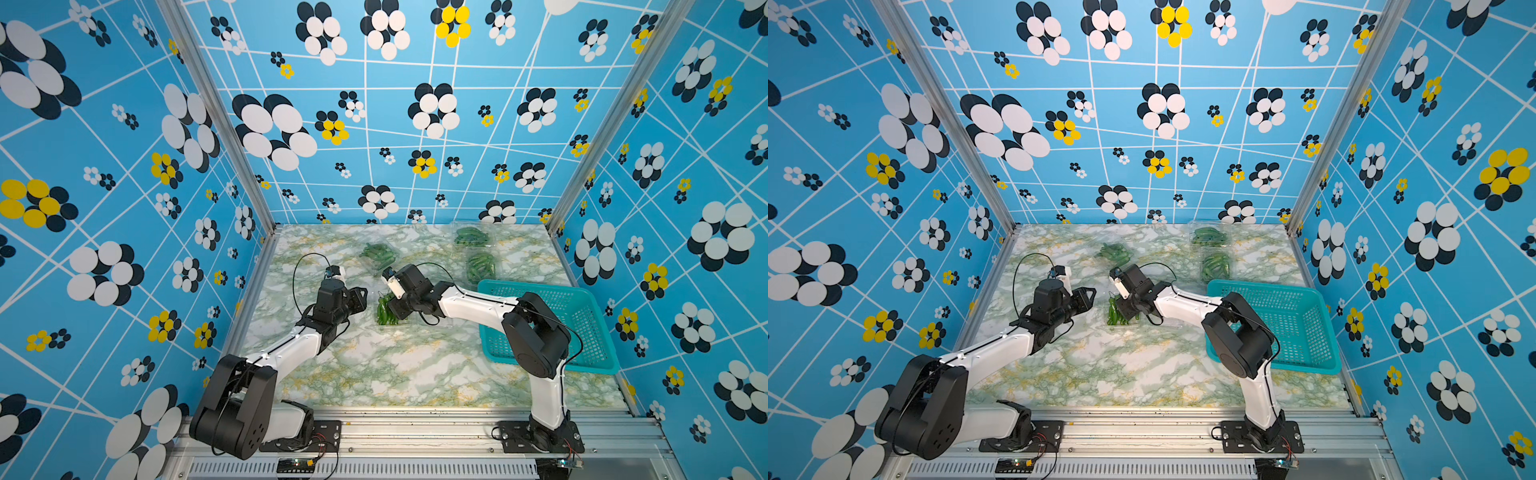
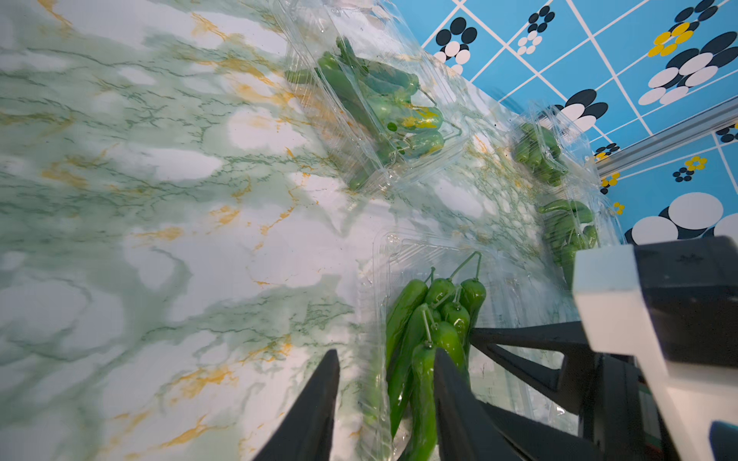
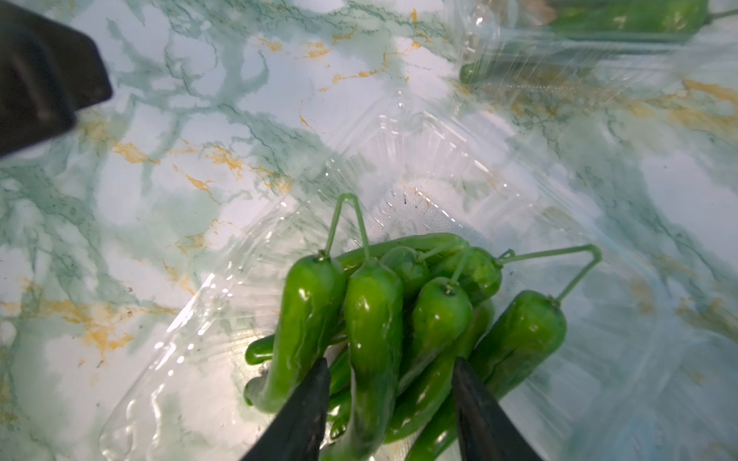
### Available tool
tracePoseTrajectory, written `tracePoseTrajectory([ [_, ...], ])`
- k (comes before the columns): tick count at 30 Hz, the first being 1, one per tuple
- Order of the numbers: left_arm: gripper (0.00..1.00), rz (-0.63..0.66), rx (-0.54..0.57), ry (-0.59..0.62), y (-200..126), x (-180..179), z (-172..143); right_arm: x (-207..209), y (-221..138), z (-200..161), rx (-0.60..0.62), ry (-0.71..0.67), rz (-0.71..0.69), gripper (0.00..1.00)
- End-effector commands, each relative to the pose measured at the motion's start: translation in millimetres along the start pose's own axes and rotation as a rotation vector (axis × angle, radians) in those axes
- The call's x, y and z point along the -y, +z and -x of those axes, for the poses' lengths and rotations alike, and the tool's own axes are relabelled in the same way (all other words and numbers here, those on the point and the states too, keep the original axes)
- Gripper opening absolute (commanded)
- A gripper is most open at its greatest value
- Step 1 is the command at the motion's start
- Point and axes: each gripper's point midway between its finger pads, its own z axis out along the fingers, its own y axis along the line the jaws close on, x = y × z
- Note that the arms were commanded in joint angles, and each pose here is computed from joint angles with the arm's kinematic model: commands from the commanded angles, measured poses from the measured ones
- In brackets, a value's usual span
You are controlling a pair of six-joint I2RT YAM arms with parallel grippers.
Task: Take small green peppers out of containers
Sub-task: Pick up the green pepper from the packing box.
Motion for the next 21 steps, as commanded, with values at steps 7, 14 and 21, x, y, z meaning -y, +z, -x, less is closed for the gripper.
tracePoseTrajectory([
  [7, 0.41, -0.005, 0.009, 0.028, 0, 1, 0, -4, 12, -6, -0.042, 0.015, 0.012, 0.38],
  [14, 0.41, -0.006, 0.007, 0.030, 0, 2, 0, -4, 11, -5, -0.043, 0.017, 0.006, 0.17],
  [21, 0.41, 0.010, 0.001, 0.032, 1, -1, -2, -1, -24, 5, -0.003, -0.019, -0.015, 0.00],
])
